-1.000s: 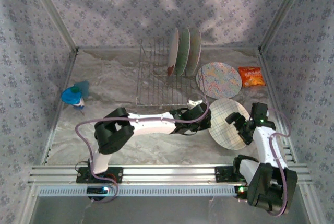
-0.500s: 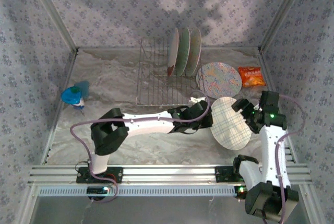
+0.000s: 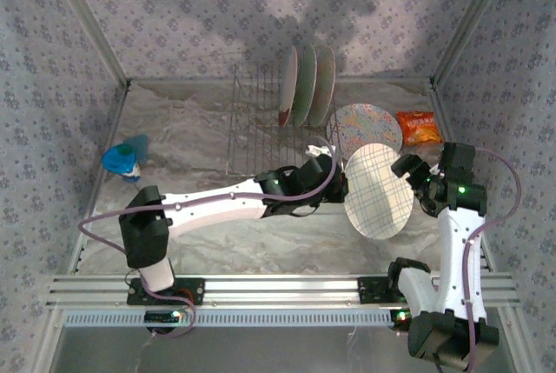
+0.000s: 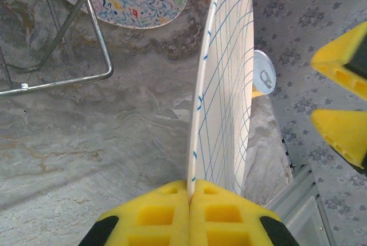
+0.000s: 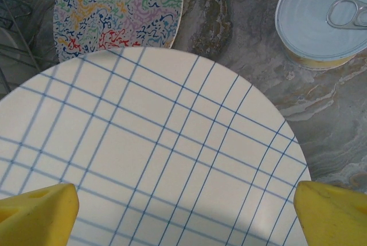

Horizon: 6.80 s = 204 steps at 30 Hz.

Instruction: Load the plates into the dish rack

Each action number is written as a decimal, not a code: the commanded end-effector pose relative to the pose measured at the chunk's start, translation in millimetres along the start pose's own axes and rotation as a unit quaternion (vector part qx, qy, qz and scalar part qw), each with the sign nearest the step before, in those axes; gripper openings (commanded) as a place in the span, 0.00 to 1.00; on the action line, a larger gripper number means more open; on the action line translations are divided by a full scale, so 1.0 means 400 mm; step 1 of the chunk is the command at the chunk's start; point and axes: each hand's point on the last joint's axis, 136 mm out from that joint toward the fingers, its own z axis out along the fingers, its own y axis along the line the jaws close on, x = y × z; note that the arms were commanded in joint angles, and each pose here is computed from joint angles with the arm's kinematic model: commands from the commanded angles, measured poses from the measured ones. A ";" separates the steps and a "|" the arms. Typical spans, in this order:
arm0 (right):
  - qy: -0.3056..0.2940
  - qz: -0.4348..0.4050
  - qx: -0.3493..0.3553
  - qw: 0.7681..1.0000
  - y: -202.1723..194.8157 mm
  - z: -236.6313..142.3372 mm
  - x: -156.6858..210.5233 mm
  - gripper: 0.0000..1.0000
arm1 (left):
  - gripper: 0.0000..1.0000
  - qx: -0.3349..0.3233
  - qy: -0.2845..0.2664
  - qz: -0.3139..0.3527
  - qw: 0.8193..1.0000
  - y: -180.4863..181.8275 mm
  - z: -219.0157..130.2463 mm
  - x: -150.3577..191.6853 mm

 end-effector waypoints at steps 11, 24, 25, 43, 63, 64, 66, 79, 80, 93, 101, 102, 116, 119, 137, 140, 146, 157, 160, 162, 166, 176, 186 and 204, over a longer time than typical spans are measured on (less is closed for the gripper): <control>-0.030 -0.043 -0.012 0.999 0.047 -0.089 -0.051 0.98 | 0.00 0.039 -0.081 0.014 0.996 -0.052 -0.137 -0.148; -0.051 -0.049 -0.057 0.996 0.117 -0.122 -0.119 0.98 | 0.00 0.050 -0.149 -0.013 0.987 0.041 -0.321 -0.289; -0.050 -0.051 -0.063 0.996 0.124 -0.117 -0.122 0.98 | 0.00 0.051 -0.154 -0.018 0.987 0.051 -0.334 -0.298; -0.005 -0.120 -0.260 0.958 0.321 -0.154 -0.125 0.97 | 0.00 0.050 -0.190 -0.074 0.978 0.258 -0.545 -0.414; 0.001 -0.192 -0.349 0.917 0.411 -0.191 -0.101 0.93 | 0.00 0.110 -0.135 -0.105 0.979 0.314 -0.522 -0.460; 0.003 -0.195 -0.353 0.915 0.414 -0.188 -0.101 0.93 | 0.00 0.110 -0.133 -0.104 0.979 0.315 -0.519 -0.460; 0.010 -0.199 -0.368 0.908 0.425 -0.185 -0.100 0.91 | 0.00 0.115 -0.125 -0.100 0.980 0.314 -0.511 -0.460; 0.107 -0.219 -0.421 0.874 0.517 -0.098 -0.043 0.91 | 0.00 0.177 -0.074 -0.059 0.980 0.252 -0.496 -0.464; 0.112 -0.221 -0.419 0.874 0.522 -0.088 -0.038 0.91 | 0.00 0.181 -0.073 -0.058 0.979 0.249 -0.496 -0.464; 0.157 -0.227 -0.427 0.861 0.593 -0.017 0.031 0.86 | 0.00 0.195 -0.073 -0.061 0.976 0.241 -0.496 -0.467; 0.159 -0.217 -0.437 0.858 0.611 -0.011 0.041 0.70 | 0.00 0.197 -0.076 -0.069 0.975 0.247 -0.483 -0.474; 0.159 -0.216 -0.438 0.858 0.611 -0.013 0.041 0.68 | 0.00 0.196 -0.076 -0.071 0.975 0.249 -0.481 -0.474; 0.175 -0.198 -0.470 0.842 0.624 -0.028 0.041 0.35 | 0.00 0.191 -0.069 -0.082 0.976 0.267 -0.458 -0.467; 0.178 -0.198 -0.473 0.840 0.626 -0.032 0.044 0.29 | 0.00 0.190 -0.069 -0.083 0.976 0.270 -0.455 -0.467; 0.182 -0.200 -0.480 0.835 0.633 -0.062 0.048 0.00 | 0.02 0.175 -0.065 -0.084 0.979 0.290 -0.437 -0.464; 0.175 -0.198 -0.473 0.841 0.631 -0.066 0.043 0.00 | 0.14 0.170 -0.064 -0.082 0.980 0.293 -0.438 -0.463; 0.144 -0.197 -0.468 0.849 0.637 -0.100 0.021 0.00 | 0.25 0.157 -0.063 -0.074 0.983 0.296 -0.443 -0.462; 0.087 -0.190 -0.445 0.871 0.659 -0.184 -0.029 0.00 | 0.93 0.110 -0.067 -0.045 0.991 0.312 -0.467 -0.460; 0.067 -0.183 -0.424 0.884 0.666 -0.198 -0.047 0.00 | 0.99 0.076 -0.072 -0.026 0.994 0.325 -0.484 -0.473; 0.049 -0.182 -0.410 0.892 0.671 -0.203 -0.059 0.00 | 0.99 0.051 -0.080 -0.015 0.995 0.339 -0.498 -0.487; 0.007 -0.190 -0.384 0.904 0.690 -0.217 -0.072 0.00 | 0.99 -0.027 -0.110 0.008 0.994 0.394 -0.532 -0.530; -0.110 -0.247 -0.256 0.928 0.773 -0.236 -0.073 0.00 | 0.99 -0.259 -0.169 0.100 0.946 0.598 -0.580 -0.569; -0.236 -0.287 -0.086 0.924 0.918 -0.199 -0.068 0.00 | 0.99 -0.320 -0.182 0.051 0.929 0.744 -0.591 -0.545; -0.358 -0.329 0.002 0.874 1.112 -0.015 -0.017 0.00 | 0.99 -0.340 -0.208 -0.002 0.917 0.834 -0.662 -0.562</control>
